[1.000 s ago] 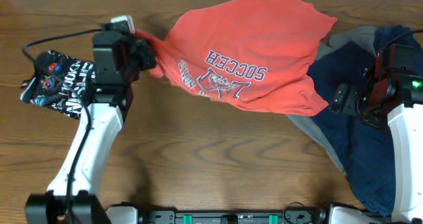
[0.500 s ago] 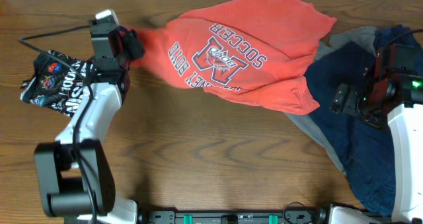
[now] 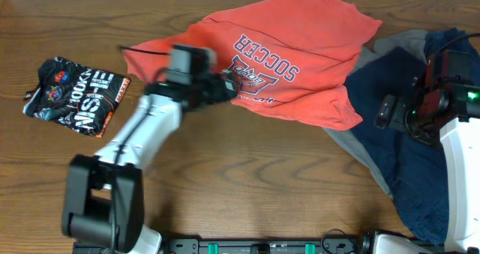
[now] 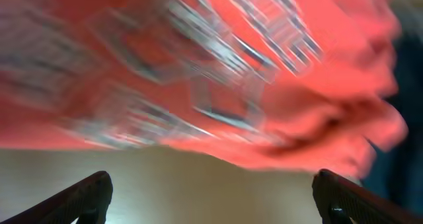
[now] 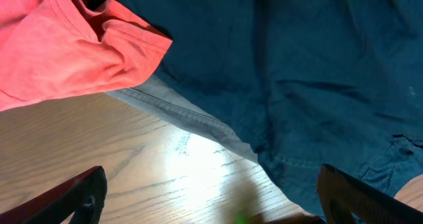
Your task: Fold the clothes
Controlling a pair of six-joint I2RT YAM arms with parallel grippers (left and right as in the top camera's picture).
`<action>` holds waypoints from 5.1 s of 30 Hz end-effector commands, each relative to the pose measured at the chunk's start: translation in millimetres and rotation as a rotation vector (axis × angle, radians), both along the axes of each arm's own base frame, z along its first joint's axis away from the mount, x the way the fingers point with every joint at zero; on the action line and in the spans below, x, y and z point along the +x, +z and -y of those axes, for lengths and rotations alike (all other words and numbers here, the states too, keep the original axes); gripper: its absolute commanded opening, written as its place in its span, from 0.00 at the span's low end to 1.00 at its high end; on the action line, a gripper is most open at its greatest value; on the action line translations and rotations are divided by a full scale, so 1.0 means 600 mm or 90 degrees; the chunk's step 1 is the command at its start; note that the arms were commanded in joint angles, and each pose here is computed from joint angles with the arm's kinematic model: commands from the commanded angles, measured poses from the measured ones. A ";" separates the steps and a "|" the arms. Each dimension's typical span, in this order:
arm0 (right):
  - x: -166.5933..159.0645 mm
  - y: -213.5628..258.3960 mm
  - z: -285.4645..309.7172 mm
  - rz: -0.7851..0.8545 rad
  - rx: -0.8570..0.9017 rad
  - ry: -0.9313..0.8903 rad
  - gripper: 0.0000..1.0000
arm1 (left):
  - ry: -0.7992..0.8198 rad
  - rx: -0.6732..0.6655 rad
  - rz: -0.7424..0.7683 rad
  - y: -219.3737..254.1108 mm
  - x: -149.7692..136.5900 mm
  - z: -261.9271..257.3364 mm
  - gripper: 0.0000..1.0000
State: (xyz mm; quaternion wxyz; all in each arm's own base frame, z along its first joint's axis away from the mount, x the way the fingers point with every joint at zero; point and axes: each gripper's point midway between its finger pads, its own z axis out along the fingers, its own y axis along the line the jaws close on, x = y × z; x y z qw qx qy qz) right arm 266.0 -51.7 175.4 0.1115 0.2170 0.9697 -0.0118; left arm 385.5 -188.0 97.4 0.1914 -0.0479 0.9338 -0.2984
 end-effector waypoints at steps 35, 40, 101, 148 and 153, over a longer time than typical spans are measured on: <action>-0.007 0.008 0.006 -0.001 -0.012 0.018 0.99 | 0.192 -0.110 -0.059 -0.163 -0.024 0.278 0.06; -0.003 0.009 0.011 0.004 -0.024 0.018 0.99 | 0.093 -0.135 -0.090 -0.144 -0.042 0.288 0.06; 0.132 -0.340 0.318 -0.048 -0.114 -0.292 0.62 | 0.142 0.403 -0.413 -0.089 -0.275 -0.193 0.06; 0.285 -0.342 -0.124 0.034 0.160 0.010 0.68 | 0.141 0.397 -0.397 -0.091 -0.265 -0.190 0.06; 0.286 -0.344 -0.110 0.034 0.137 0.000 0.29 | 0.141 0.397 -0.398 -0.091 -0.265 -0.189 0.06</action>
